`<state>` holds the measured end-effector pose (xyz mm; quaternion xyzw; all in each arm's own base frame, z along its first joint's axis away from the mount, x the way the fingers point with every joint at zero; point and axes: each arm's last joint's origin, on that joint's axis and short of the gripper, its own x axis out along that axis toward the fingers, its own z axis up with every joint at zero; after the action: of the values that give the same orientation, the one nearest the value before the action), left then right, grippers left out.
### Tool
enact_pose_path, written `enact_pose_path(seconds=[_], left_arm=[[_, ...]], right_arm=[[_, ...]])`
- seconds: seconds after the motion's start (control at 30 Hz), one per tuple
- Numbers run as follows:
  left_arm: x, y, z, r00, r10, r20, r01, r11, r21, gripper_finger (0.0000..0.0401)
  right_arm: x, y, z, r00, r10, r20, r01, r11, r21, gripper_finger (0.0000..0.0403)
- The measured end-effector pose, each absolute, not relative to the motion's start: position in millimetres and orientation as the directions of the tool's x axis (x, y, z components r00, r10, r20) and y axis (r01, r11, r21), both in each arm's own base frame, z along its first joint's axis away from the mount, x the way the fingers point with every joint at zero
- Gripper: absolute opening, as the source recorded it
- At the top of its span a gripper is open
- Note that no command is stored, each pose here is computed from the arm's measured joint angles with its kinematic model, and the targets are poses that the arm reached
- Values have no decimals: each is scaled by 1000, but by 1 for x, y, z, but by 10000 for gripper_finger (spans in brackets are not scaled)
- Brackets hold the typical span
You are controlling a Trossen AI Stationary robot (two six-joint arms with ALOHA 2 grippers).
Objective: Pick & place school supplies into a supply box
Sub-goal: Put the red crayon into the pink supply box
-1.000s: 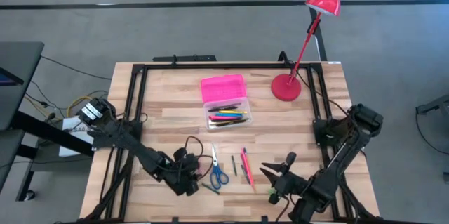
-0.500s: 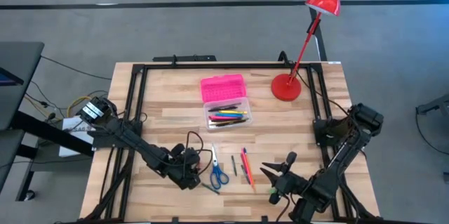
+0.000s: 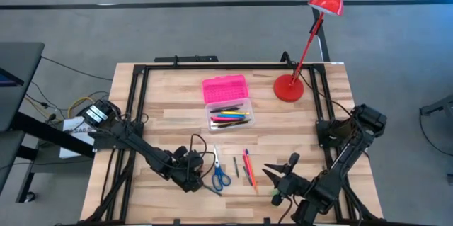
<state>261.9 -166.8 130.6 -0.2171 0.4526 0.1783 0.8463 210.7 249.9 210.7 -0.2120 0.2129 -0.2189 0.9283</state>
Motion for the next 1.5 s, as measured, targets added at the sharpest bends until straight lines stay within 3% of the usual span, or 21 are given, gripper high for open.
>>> enact_pose_path(seconds=[0.33,0.5,0.67,0.97,1.1,1.4,1.5], left_arm=[[262,-167,124,490,90,-867,-499,844,-195,155],[259,-166,126,399,80,-914,-485,864,-136,155],[256,-168,131,305,53,-951,-350,935,-60,155],[256,-168,133,290,62,-955,-218,976,-3,153],[255,-168,133,285,71,-956,-193,981,15,128],[255,-167,133,282,76,-956,-142,989,37,21],[255,-167,133,291,95,-952,-145,988,55,9]], right_arm=[[213,248,211,809,-505,-302,321,809,-493,79],[216,246,211,803,-514,-302,329,805,-493,79],[216,246,211,802,-512,-306,328,807,-490,79],[216,247,209,797,-491,-350,318,835,-449,79],[216,247,210,798,-489,-352,319,838,-443,79],[216,248,209,796,-477,-374,313,852,-421,79],[216,248,209,796,-476,-375,312,852,-420,79]])
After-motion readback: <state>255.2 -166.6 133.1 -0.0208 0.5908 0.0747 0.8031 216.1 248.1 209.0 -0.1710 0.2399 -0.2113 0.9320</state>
